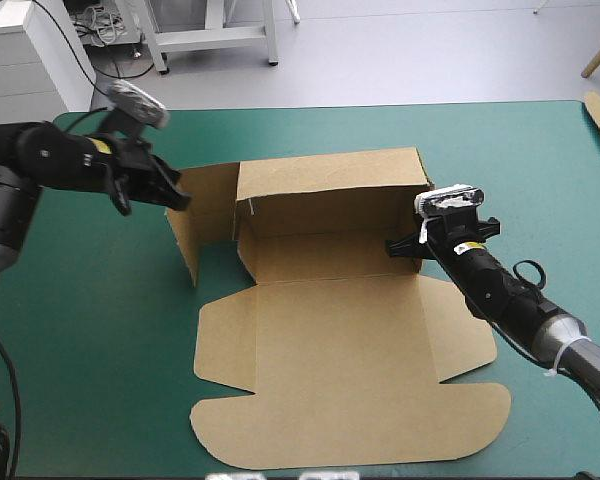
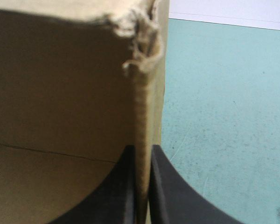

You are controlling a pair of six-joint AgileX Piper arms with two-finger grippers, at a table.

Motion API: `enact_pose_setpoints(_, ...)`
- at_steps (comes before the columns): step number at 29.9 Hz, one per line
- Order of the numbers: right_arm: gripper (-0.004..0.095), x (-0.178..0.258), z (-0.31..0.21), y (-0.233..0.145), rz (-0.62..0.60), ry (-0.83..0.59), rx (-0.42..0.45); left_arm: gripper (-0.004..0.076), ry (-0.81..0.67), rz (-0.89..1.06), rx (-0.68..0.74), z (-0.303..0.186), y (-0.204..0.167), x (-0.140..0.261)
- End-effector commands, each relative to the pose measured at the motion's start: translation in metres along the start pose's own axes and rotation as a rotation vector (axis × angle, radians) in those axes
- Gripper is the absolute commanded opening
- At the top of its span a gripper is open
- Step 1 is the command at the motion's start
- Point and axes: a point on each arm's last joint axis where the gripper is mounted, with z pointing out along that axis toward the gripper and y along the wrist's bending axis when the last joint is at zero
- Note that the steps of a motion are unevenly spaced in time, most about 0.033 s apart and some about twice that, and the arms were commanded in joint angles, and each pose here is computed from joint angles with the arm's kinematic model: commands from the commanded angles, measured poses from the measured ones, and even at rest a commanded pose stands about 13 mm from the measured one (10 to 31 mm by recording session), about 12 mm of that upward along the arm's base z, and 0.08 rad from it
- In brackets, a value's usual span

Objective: Fold the box

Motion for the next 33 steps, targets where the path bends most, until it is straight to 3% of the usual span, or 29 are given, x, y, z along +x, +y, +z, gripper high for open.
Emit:
enact_pose_setpoints(1,-0.0006,-0.022,-0.007,-0.004,0.002,-0.101,0.028,0.0004,-0.162,-0.306,0.0,-0.033,0.041,0.01)
enact_pose_setpoints(7,-0.0006,-0.022,-0.007,-0.004,0.002,-0.101,0.028,0.0004,-0.236,-0.692,-0.009,-0.039,0.102,0.069)
enact_pose_setpoints(14,-0.0006,-0.021,-0.007,-0.004,0.004,-0.096,0.024,0.0004,-0.296,-0.964,-0.045,-0.022,0.128,0.121)
enact_pose_setpoints(21,-0.0006,-0.023,-0.007,0.0,0.058,-0.034,-0.036,0.0004,-0.275,-1.041,-0.064,-0.003,0.129,0.142)
enact_pose_setpoints(26,-0.0005,-0.058,-0.008,-0.009,0.155,0.035,-0.131,0.0003,-0.28,-1.04,-0.085,-0.003,0.13,0.143)
enact_pose_setpoints(30,-0.0005,-0.082,-0.004,-0.02,0.226,0.203,-0.185,0.0004,-0.287,-1.04,-0.095,-0.003,0.131,0.143)
enact_pose_setpoints(33,-0.0006,-0.093,-0.001,-0.023,0.245,0.371,-0.156,0.0004,-0.294,-1.041,-0.105,-0.004,0.132,0.143)
